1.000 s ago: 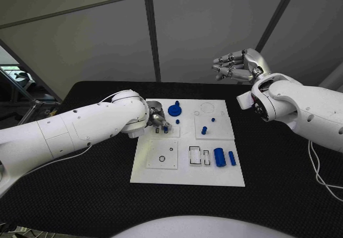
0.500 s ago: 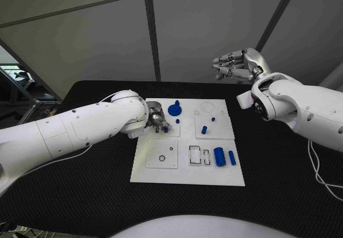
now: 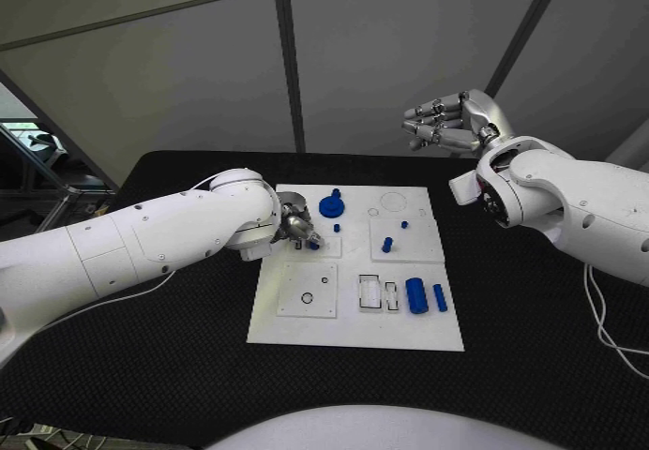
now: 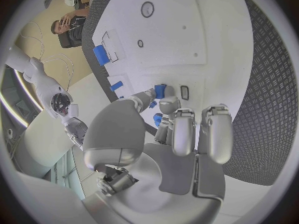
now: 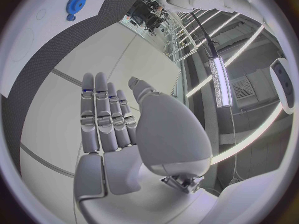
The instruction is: Assemble the parts on the task board
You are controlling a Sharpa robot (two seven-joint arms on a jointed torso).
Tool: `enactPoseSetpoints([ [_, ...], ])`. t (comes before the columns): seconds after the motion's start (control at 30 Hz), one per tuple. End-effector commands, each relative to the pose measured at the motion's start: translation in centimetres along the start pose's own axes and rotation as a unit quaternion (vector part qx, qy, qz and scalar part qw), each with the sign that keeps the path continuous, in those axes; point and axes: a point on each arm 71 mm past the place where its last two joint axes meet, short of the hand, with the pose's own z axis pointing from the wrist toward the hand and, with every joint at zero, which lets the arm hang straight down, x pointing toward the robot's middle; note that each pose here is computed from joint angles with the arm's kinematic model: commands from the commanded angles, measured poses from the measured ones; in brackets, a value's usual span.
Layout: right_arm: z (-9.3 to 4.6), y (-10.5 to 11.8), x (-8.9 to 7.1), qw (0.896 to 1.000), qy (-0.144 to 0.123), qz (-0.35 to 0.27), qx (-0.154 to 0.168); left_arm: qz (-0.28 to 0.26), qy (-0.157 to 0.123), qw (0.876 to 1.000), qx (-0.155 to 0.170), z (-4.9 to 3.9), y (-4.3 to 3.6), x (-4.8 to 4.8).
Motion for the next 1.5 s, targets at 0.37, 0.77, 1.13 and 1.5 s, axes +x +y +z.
enactPoseSetpoints([
  [0.37,0.11,0.2,0.13,1.0,0.004,0.0,-0.004,0.002,0.01,1.0,-0.014,0.4,-0.17,-0.01],
  [0.77,0.13,0.2,0.15,1.0,0.004,0.001,-0.004,0.004,0.014,0.999,-0.028,0.89,-0.06,-0.1],
  [1.13,0.11,0.18,0.12,1.0,0.004,0.0,-0.004,0.01,0.023,0.999,-0.037,0.97,0.07,-0.04],
  [1.5,0.09,0.17,0.08,1.0,0.004,0.0,-0.004,0.007,0.02,0.999,-0.045,0.9,0.39,-0.15],
])
